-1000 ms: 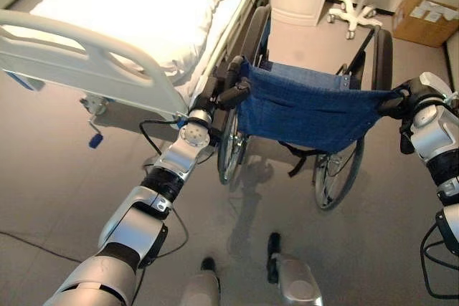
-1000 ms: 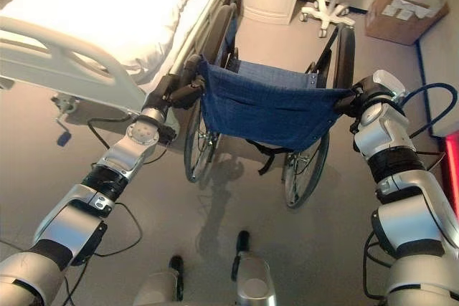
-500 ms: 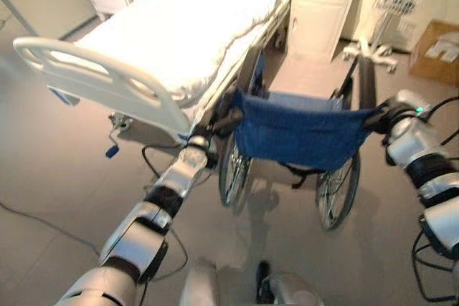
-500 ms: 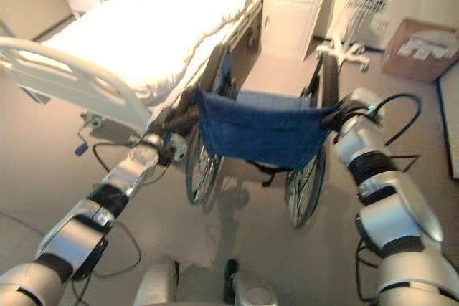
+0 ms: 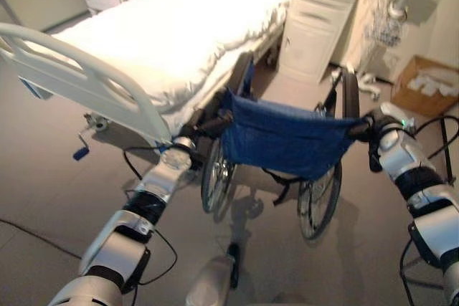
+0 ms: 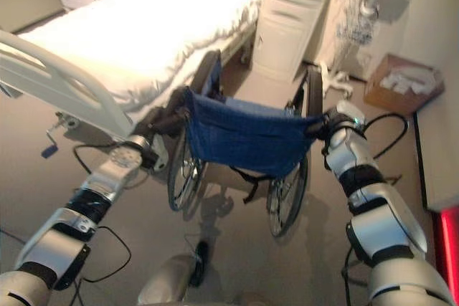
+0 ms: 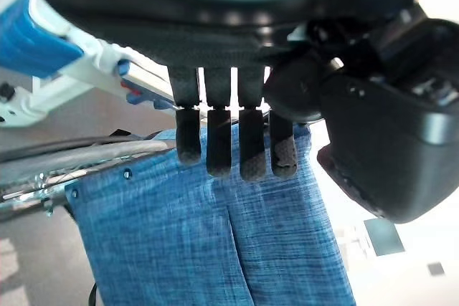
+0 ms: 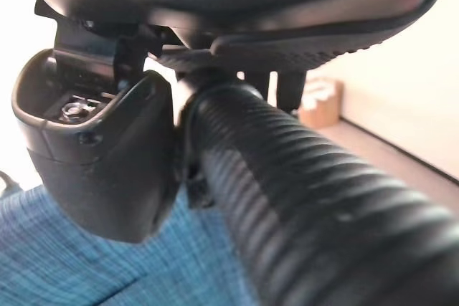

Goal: Push the wheelchair next to the bed

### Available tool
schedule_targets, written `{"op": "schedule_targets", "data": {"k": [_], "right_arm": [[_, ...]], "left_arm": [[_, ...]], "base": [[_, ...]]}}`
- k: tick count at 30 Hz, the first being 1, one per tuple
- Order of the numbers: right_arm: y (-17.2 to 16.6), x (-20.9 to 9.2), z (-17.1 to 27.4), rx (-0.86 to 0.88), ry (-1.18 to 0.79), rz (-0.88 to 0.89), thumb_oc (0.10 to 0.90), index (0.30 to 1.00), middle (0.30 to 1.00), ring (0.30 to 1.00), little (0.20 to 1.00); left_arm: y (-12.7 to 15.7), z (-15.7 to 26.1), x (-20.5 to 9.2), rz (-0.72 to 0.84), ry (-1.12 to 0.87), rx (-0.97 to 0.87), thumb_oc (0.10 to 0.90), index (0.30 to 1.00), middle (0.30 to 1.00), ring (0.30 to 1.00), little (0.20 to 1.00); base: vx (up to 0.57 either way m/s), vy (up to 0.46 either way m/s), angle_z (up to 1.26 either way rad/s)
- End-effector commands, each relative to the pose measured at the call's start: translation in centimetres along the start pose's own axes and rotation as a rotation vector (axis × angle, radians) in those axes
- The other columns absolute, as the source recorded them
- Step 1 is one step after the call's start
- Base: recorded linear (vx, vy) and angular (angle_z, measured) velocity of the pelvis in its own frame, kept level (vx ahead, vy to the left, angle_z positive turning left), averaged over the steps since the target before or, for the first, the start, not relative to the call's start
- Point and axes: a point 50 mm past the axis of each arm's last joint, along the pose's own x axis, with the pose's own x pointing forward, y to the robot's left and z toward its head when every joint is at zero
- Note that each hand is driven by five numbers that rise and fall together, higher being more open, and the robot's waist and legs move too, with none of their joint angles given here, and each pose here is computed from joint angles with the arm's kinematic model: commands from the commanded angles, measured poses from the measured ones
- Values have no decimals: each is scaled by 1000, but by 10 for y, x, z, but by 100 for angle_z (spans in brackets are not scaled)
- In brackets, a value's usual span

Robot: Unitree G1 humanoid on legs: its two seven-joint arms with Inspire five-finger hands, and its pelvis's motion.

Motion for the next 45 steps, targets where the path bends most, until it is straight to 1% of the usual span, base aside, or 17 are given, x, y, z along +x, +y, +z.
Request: {"op": "schedule_targets", "data": {"k": [1,4,7,9,11,13,19,24,28,31,37,38,40,43,45], "right_arm": [[12,-15,75,-110,-356,25,400,300,300,300,300],[4,-15,77,-109,-341,5,400,300,300,300,300],[-9,-18,79,-135,-312,-5,400,300,300,300,300],[-14,-19,82,-130,-308,-5,400,300,300,300,300],[-16,-19,86,-131,-301,2,400,300,300,300,300],[-26,-21,94,-120,-309,-21,400,300,300,300,300],[-48,-23,103,-55,-346,-102,400,300,300,300,300],[-32,-23,97,-67,-357,-44,400,300,300,300,300],[-14,-20,80,-51,-307,21,400,300,300,300,300],[6,-18,71,-23,-248,69,400,300,300,300,300],[25,-23,82,-68,-263,87,400,300,300,300,300],[23,-24,87,-72,-281,82,400,300,300,300,300],[17,-22,83,-32,-253,88,400,300,300,300,300],[20,-21,77,-30,-233,119,400,300,300,300,300],[15,-20,79,-17,-269,102,400,300,300,300,300]], "left_arm": [[-17,-28,0,-31,127,66,400,300,300,300,300],[-19,-23,0,-35,96,59,400,300,300,300,300],[-31,-21,-3,-60,66,83,400,300,300,300,300],[-31,-19,-3,-56,53,103,400,300,300,300,300],[-33,-18,-4,-54,48,84,400,300,300,300,300],[-25,-9,-2,-53,6,108,400,300,300,300,300],[-22,22,5,-25,-110,124,400,300,300,300,300],[-33,5,1,-30,-61,110,400,300,300,300,300],[-35,-3,0,-28,-12,83,400,300,300,300,300],[-38,-5,1,-25,21,83,400,300,300,300,300],[-35,-18,-5,5,60,25,400,300,300,300,300],[-31,-19,-5,20,58,29,400,300,300,300,300],[-28,-20,-5,-6,65,37,400,300,300,300,300],[-21,-23,-4,-12,69,49,400,300,300,300,300],[-2,-20,-2,30,73,51,400,300,300,300,300]], "base": [[183,-163,-27],[335,-163,27],[508,-194,95],[224,-163,95],[178,-179,33],[47,-181,-1],[24,-96,12],[242,-20,10],[255,-41,30],[326,-22,3],[396,317,-44],[270,304,-85],[235,286,-113],[238,252,-64],[180,193,-26]]}}
